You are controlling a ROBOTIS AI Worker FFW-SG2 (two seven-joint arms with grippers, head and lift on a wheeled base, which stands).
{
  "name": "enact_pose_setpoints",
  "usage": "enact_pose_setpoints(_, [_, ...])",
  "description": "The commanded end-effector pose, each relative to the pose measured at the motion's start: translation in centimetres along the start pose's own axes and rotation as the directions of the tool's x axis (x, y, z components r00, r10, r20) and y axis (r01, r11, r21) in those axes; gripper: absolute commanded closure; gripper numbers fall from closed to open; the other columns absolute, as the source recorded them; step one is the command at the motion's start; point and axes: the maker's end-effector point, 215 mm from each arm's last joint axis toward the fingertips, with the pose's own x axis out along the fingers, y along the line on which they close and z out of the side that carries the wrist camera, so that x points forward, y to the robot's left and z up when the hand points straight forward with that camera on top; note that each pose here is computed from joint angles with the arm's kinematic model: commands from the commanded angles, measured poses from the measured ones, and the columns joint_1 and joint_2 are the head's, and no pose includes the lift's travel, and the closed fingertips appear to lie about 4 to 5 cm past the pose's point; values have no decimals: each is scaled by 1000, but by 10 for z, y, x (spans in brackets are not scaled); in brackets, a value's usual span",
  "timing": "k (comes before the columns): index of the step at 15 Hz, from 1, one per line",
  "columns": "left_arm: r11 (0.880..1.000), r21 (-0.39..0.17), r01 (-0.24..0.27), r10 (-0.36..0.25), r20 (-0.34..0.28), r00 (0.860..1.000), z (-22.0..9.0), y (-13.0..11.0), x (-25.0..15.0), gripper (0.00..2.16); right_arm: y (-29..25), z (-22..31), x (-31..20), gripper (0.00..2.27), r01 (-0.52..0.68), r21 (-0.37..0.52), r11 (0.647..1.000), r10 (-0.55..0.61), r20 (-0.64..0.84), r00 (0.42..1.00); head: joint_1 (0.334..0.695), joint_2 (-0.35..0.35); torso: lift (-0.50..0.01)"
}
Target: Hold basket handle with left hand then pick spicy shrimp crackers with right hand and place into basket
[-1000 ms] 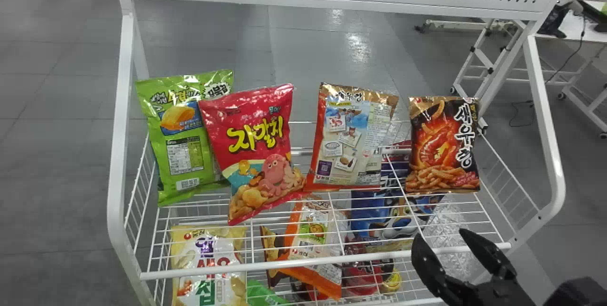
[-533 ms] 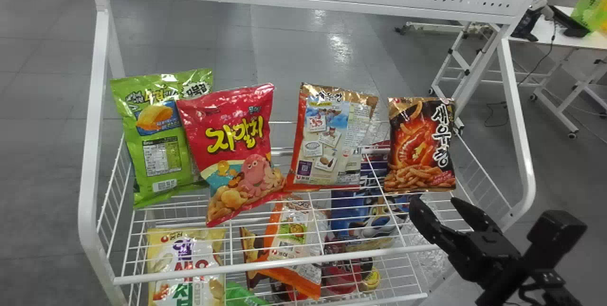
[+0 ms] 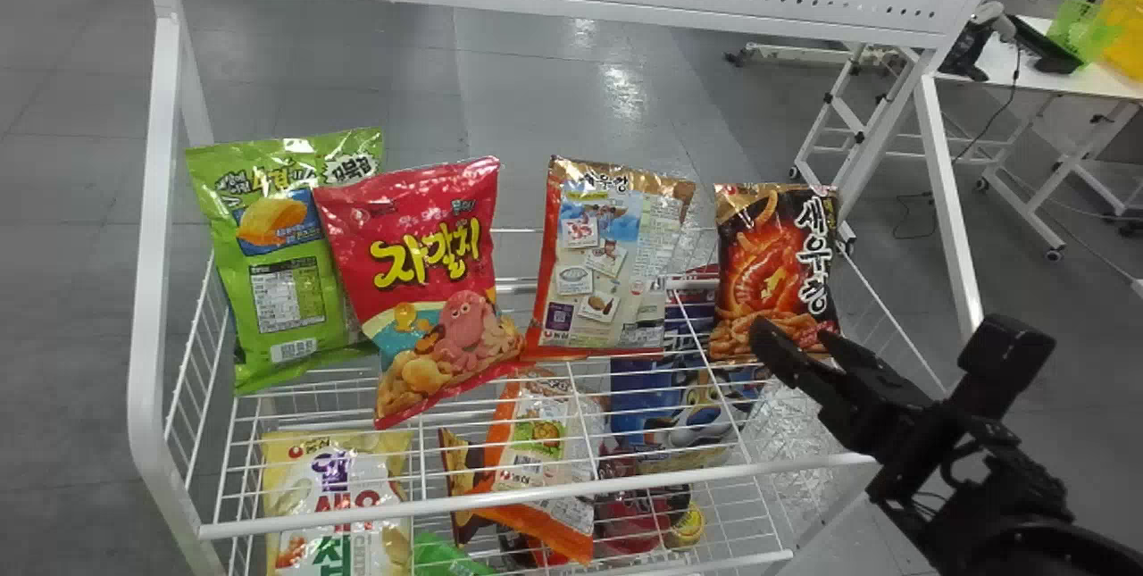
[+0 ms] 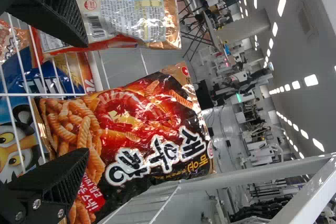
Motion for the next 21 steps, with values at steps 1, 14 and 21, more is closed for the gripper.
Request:
enact_pose_setpoints(1, [1000,6,13,-13,6,1000,2,-5,-2,2148,-3,8,15,100,6,22,1000,-6,-3,1000,695,-241,-10])
enact_pose_setpoints(14, [1000,11,12,-13,19,1000,5,-5,-6,2148,-55,18,53,100,102,105,989,-95,-70,993,695,-272,-10])
enact_pose_setpoints(21, [1000,15,8,-9,21,1000,7,-8,-9,2148,-58,7,64,778,111,122,986,-97,-116,989,695,-278,-10])
